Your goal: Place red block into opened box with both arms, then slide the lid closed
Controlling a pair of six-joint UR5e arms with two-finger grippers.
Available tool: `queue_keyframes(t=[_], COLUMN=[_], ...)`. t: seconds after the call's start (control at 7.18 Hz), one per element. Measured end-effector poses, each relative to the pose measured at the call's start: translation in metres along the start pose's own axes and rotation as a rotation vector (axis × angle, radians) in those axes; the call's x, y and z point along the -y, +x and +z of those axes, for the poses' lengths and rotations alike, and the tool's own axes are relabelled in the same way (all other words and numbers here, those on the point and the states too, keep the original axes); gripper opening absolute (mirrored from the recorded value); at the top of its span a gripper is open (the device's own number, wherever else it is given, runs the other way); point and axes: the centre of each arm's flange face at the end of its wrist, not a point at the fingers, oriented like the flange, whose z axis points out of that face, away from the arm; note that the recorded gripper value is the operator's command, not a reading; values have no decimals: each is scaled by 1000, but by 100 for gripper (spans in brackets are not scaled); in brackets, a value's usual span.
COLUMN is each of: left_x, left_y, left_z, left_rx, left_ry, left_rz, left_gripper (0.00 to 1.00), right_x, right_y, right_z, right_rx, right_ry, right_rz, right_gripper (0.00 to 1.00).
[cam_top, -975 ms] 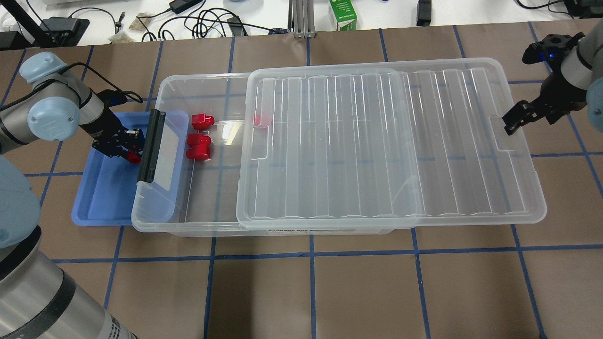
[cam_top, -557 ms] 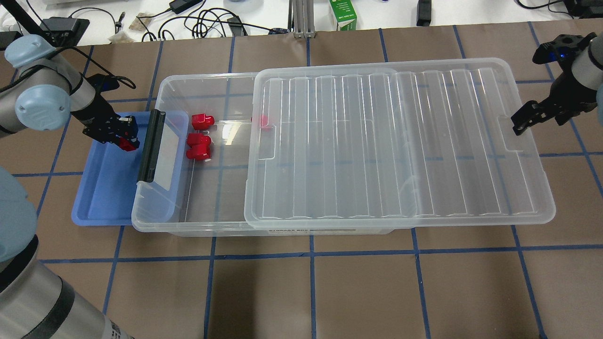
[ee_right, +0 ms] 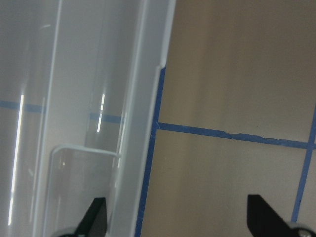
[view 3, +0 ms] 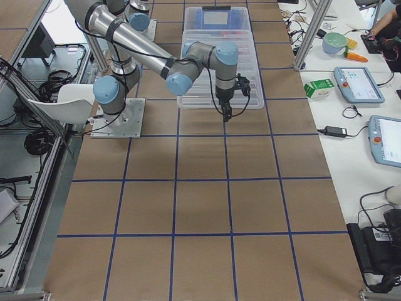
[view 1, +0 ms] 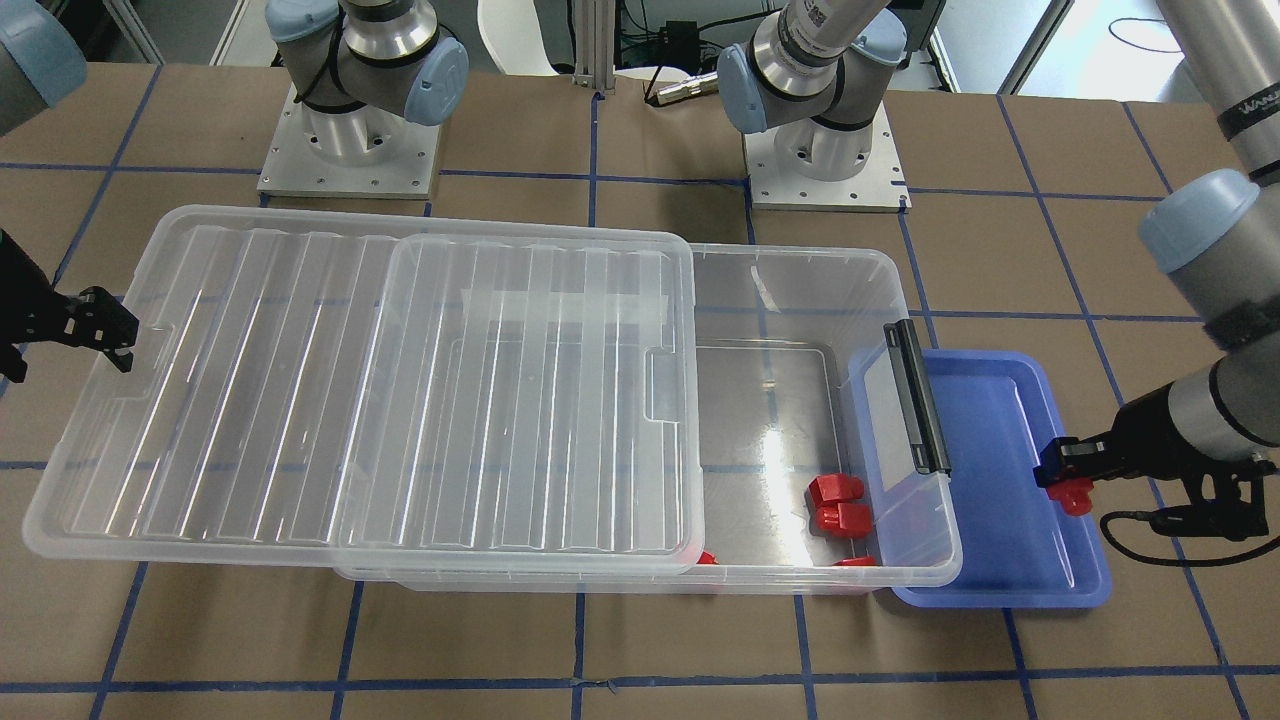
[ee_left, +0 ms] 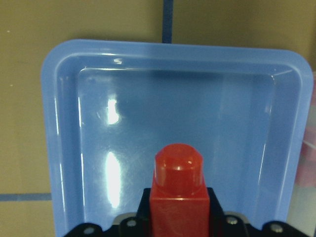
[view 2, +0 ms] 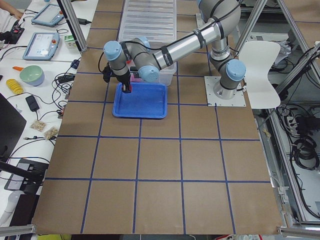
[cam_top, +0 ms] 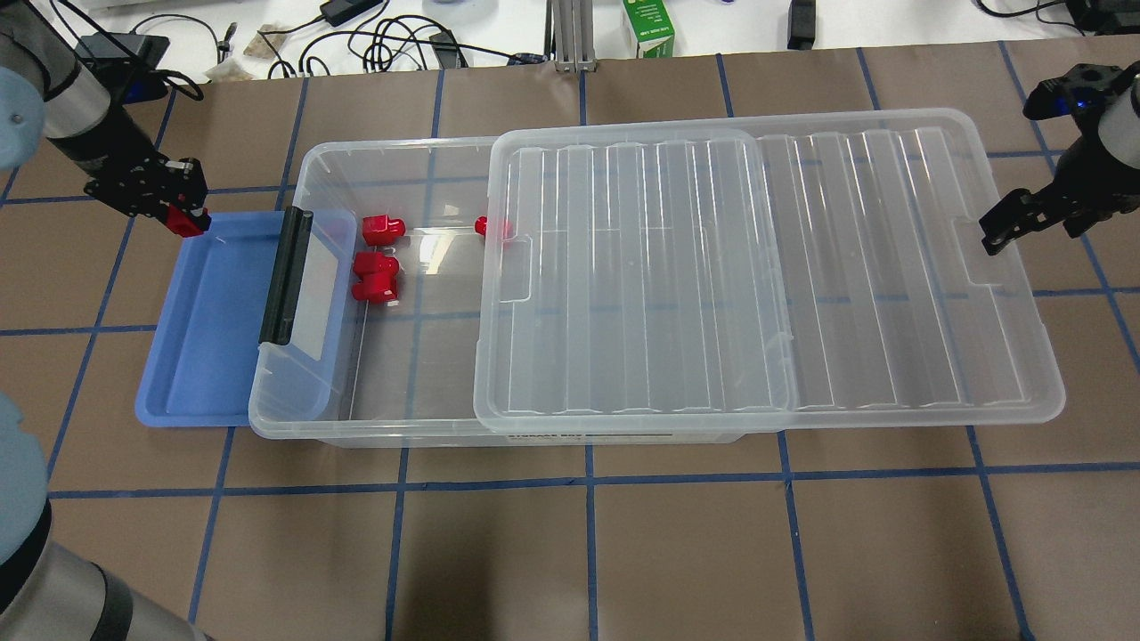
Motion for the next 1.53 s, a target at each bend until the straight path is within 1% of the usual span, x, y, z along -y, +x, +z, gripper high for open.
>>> queue_keyframes(t=[0.14,0.28,0.56,0.7,0.98,1.11,1.25,1.39,1.53], left_x=[-5,-9,-16,-20,-28,-32,-35,-38,-40], left_y=[18,44,109,144,203,223,234,241,243], left_z=[-26,-44,-54,-50,-26,-9,5,19,32], left_rx=[11,21,28,24,17,14,3,-17,-31], left_ry=[10,21,27,22,-16,-41,-61,-78,-83], left_rz=[21,42,37,26,12,10,8,10,12], left_gripper=[0,0,0,0,0,0,0,0,0], right_x=[-1,-1,-6,-15,-25,-24,-24,-22,-17], right_y=[3,4,0,-7,-13,-14,-17,-24,-35], right_z=[0,-3,-22,-42,-96,-130,-157,-171,-176], right_rx=[1,-1,-7,-9,-9,7,27,37,40], right_ry=[1,6,20,25,26,16,7,5,8], right_rz=[7,13,21,24,32,58,88,96,86], right_gripper=[100,100,100,100,100,100,100,100,100])
